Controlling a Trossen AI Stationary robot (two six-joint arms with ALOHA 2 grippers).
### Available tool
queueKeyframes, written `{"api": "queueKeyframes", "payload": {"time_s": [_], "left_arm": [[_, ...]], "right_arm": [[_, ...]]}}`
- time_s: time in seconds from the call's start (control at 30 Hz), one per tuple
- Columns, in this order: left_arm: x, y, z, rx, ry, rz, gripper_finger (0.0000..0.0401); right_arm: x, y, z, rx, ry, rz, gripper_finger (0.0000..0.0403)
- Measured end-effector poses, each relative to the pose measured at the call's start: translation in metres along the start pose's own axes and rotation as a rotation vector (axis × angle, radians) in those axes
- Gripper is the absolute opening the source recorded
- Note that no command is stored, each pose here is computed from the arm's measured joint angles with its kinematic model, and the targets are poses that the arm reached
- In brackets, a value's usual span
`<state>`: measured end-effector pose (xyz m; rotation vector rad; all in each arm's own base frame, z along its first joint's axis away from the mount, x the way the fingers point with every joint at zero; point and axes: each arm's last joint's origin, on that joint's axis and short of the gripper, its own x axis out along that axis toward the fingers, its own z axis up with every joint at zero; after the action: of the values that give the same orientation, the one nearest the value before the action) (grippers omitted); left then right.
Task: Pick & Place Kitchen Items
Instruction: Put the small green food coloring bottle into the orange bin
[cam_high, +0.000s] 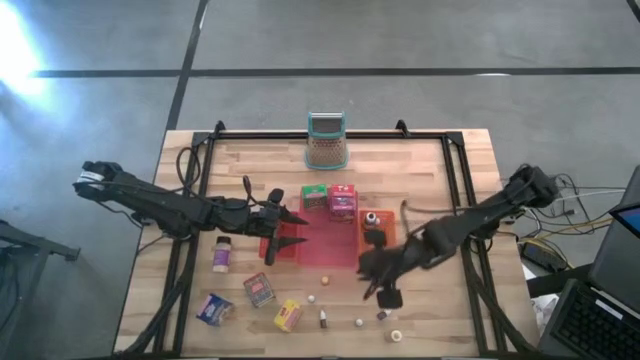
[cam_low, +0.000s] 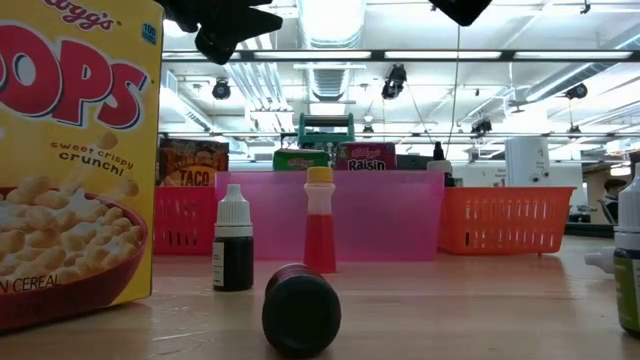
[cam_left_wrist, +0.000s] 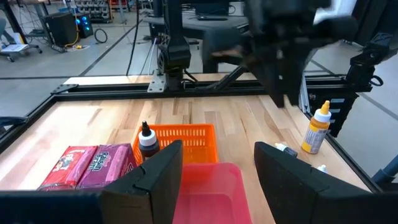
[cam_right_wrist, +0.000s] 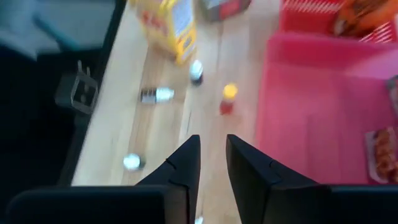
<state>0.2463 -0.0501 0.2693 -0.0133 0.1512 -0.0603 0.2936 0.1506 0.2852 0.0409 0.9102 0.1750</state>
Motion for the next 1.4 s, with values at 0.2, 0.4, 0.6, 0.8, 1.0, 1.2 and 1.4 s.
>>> {"api": "queueKeyframes", "payload": {"time_s": [0.2,0.4,0.6,0.8,1.0,1.2,1.4], "left_arm": [[0.000,0.000,-0.001,0.001,0.005,0.000,0.0204],[0.000,0.000,-0.002,0.001,0.009,0.000,0.0204],[0.000,0.000,-0.006,0.003,0.024,0.001,0.0204],[0.000,0.000,-0.006,0.003,0.022,0.001,0.0204],[0.000,0.000,-0.006,0.003,0.022,0.001,0.0204],[0.000,0.000,-0.006,-0.009,0.023,0.001,0.0204],[0.000,0.000,-0.006,-0.014,0.023,0.001,0.0204]], "right_arm": [[0.028,0.026,0.011,-0.011,0.190,-0.045,0.0104],[0.053,0.048,0.019,0.043,0.310,-0.082,0.0128],[0.069,0.070,0.020,0.108,0.393,-0.068,0.0146],[0.080,0.085,0.015,0.176,0.433,-0.056,0.0158],[0.088,0.090,0.013,0.190,0.450,-0.051,0.0167],[0.089,0.090,0.012,0.199,0.453,-0.056,0.0172],[0.089,0.090,0.012,0.188,0.454,-0.054,0.0156]]}}
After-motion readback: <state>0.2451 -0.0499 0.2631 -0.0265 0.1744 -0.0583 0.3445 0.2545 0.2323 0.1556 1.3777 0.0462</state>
